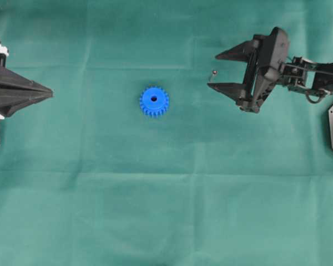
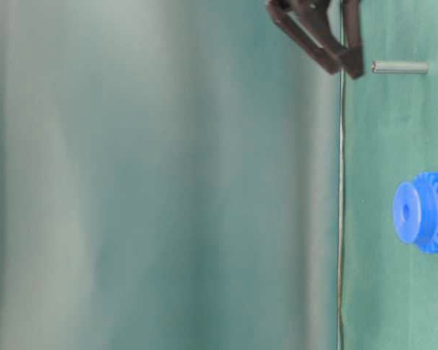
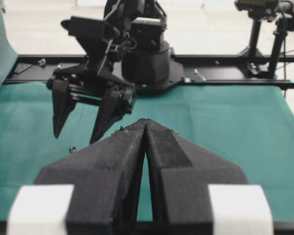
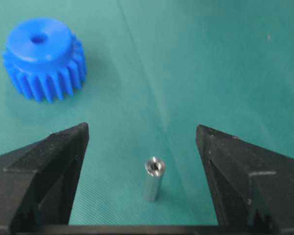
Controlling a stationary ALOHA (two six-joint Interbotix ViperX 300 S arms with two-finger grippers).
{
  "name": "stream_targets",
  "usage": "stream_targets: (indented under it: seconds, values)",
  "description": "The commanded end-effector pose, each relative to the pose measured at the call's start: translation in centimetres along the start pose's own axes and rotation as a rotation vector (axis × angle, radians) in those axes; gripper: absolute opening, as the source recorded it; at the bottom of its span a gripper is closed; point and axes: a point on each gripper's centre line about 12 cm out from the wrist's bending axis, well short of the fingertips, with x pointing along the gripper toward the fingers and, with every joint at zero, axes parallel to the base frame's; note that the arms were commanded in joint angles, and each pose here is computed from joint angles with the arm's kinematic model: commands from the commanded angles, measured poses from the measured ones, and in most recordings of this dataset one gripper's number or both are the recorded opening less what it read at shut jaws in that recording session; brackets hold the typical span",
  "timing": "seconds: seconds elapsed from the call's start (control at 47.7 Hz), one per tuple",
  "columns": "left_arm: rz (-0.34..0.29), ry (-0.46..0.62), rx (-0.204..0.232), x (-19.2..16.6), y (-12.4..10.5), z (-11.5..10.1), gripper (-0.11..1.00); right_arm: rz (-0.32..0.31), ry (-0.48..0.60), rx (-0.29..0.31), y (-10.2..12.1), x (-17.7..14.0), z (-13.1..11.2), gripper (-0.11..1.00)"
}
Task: Insert the shaft placed at a random location into the center hole of the small gear at another random location.
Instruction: 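Move the right gripper over the silver shaft and grasp it upright, then lift the silver shaft with the right gripper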
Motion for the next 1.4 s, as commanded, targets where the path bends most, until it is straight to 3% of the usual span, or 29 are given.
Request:
stream_targets:
  seconds: [0.0,0.272,0.482,0.566,0.755,1.09,1.383]
  values:
    - [0.003,-0.012,0.005,0.3,0.1,0.6,0.0,-0.016,-0.02,-0.005,-0.4,0.6,0.4,0.86]
    - [0.002,0.005,0.005,0.3,0.1,0.4,0.0,-0.028,0.011,0.008,-0.7,1.2,-0.8,0.85]
    - [0.002,0.003,0.005,0.3,0.1,0.4,0.0,-0.031,0.007,0.009,-0.7,1.4,-0.6,0.72]
    - [0.002,0.003,0.005,0.3,0.1,0.4,0.0,-0.031,0.01,0.009,-0.7,1.5,-0.7,0.6]
    - [0.002,0.003,0.005,0.3,0.1,0.4,0.0,-0.029,0.013,0.007,-0.7,1.7,-0.7,0.14]
    - [0.002,0.006,0.003,0.3,0.1,0.4,0.0,-0.028,0.025,0.013,-0.7,1.7,-0.8,0.13]
    - [0.003,0.011,-0.001,0.3,0.1,0.4,0.0,-0.023,-0.006,0.017,-0.7,0.3,2.7,0.13]
